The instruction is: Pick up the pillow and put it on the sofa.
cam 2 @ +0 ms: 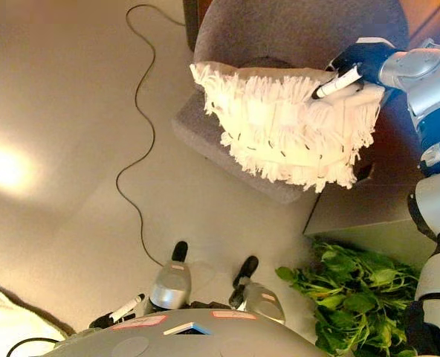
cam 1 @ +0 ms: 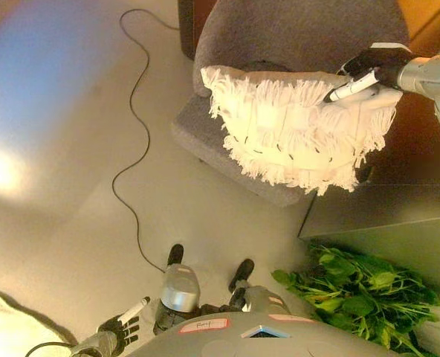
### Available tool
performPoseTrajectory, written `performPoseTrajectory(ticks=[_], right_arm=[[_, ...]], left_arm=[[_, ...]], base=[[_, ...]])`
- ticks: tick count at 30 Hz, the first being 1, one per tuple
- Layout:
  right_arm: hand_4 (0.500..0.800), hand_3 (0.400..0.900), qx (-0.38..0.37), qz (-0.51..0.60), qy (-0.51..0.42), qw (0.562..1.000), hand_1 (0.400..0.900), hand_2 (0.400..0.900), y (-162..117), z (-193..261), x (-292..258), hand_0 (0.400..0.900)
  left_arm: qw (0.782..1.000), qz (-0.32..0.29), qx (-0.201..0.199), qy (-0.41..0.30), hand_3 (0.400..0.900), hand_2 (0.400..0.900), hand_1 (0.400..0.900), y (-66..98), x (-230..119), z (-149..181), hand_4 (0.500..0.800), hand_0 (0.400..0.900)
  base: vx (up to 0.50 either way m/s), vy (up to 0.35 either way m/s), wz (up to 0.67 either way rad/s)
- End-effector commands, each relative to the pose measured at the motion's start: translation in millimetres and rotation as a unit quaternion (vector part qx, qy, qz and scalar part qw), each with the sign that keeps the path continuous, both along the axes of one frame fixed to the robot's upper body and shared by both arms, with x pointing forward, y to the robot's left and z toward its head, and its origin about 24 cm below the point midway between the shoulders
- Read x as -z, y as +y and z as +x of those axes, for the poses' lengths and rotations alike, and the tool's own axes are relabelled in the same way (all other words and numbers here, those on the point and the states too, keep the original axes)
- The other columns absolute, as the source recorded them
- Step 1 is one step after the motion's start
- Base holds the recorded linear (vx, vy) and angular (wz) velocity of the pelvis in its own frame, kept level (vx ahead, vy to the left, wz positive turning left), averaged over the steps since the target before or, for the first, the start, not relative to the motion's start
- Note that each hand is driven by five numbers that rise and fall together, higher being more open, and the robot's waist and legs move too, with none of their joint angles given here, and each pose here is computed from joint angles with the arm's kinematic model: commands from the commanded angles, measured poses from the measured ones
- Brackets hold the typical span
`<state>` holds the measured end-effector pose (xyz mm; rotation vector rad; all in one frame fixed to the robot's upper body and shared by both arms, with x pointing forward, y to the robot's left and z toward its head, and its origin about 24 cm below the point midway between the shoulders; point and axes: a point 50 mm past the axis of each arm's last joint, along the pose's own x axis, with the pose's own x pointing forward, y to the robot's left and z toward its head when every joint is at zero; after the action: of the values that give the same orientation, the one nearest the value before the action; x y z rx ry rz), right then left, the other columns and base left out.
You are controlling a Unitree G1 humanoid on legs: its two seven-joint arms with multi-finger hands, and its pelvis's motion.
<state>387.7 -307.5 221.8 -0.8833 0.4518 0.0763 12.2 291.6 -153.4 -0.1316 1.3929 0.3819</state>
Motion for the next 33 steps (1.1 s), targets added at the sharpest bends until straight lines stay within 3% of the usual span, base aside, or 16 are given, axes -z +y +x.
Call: performPoseTrajectory(ticks=[1, 5, 14, 26, 33], right_arm=[[0.8, 0.9, 0.114, -0.033, -0.211, 0.97, 0.9, 0.9, -15.7, -16.8, -136.0, 0.9], [0.8, 0.9, 0.181, -0.033, -0.21, 0.96, 0.9, 0.9, -33.6, -27.4, -139.0, 0.9], [0.8, 0.9, 0.249, -0.062, -0.214, 0.943, 0.9, 0.9, -52.9, -46.1, -155.1, 0.9], [0.8, 0.9, 0.283, -0.073, -0.203, 0.935, 0.9, 0.9, -68.4, -54.8, -148.2, 0.9], [0.8, 0.9, 0.254, 0.004, -0.185, 0.949, 0.9, 0.9, -83.5, -53.7, -111.3, 0.9]], left_arm=[[0.999, 0.026, 0.02, 0.018, 0.9, 0.9, 0.9, 25.4, -10.8, -10.9, 0.8, 0.9], [0.999, 0.03, 0.006, 0.014, 0.9, 0.9, 0.9, 22.7, -9.3, 3.9, 0.8, 0.9], [1.0, 0.028, -0.004, 0.01, 0.9, 0.9, 0.9, 24.8, -10.9, 11.8, 0.8, 0.9], [1.0, 0.004, 0.003, 0.015, 0.9, 0.9, 0.9, 20.6, -9.2, 8.4, 0.8, 0.9], [1.0, -0.003, 0.005, 0.021, 0.9, 0.9, 0.9, 17.5, -7.4, -0.1, 0.8, 0.9]], base=[[-0.068, -0.017, 0.02], [0.015, -0.06, -0.04], [0.013, -0.022, 0.0], [0.0, 0.016, -0.01], [0.02, 0.054, -0.05]])
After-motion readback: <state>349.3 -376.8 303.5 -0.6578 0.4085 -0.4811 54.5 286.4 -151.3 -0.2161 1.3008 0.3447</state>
